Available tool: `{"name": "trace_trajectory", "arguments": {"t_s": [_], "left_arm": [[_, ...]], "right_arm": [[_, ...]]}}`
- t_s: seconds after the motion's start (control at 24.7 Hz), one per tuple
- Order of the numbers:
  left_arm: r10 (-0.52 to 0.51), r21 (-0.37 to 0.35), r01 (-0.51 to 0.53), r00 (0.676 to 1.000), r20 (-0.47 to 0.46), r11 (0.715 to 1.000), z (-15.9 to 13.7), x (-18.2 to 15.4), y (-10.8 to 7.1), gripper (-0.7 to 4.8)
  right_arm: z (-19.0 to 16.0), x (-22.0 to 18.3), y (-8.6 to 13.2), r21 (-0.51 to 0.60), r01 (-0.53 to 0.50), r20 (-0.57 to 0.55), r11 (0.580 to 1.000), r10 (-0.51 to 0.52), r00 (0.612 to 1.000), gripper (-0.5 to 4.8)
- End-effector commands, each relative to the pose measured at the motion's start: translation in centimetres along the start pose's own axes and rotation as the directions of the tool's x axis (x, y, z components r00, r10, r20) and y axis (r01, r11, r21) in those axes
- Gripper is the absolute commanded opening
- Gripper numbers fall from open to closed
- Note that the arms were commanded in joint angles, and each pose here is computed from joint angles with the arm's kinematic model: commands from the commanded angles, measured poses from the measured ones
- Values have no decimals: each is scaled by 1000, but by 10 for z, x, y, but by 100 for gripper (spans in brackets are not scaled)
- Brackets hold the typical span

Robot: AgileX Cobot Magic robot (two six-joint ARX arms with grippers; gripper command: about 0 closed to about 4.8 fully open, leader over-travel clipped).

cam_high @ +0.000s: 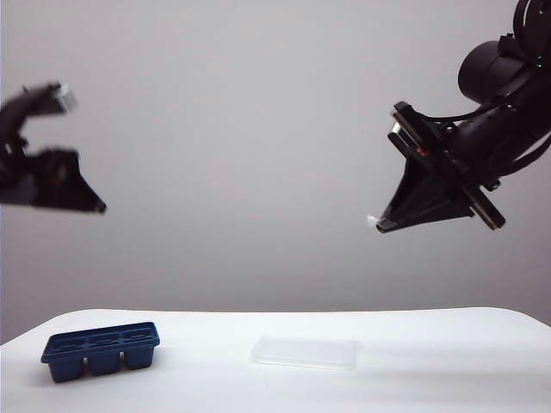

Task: Pick up the ice cube tray, remove its lid, and then place both the tray and the lid back on the table.

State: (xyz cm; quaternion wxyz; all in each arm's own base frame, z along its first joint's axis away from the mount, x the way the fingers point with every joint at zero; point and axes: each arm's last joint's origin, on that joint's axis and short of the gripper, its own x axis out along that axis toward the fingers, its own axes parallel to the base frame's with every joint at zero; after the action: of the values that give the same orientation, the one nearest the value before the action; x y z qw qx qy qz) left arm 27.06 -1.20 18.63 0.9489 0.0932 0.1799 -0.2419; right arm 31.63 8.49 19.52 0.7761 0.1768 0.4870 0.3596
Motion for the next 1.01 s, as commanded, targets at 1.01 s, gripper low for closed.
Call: {"name": "trace_trajectory", "arguments": {"t_s": [1.01], "left_arm": [[219, -48, -214, 938, 268, 976, 41, -196, -79, 204]], "right_arm": [[-131, -176, 121, -152, 489, 741, 859, -228, 631, -6]]}}
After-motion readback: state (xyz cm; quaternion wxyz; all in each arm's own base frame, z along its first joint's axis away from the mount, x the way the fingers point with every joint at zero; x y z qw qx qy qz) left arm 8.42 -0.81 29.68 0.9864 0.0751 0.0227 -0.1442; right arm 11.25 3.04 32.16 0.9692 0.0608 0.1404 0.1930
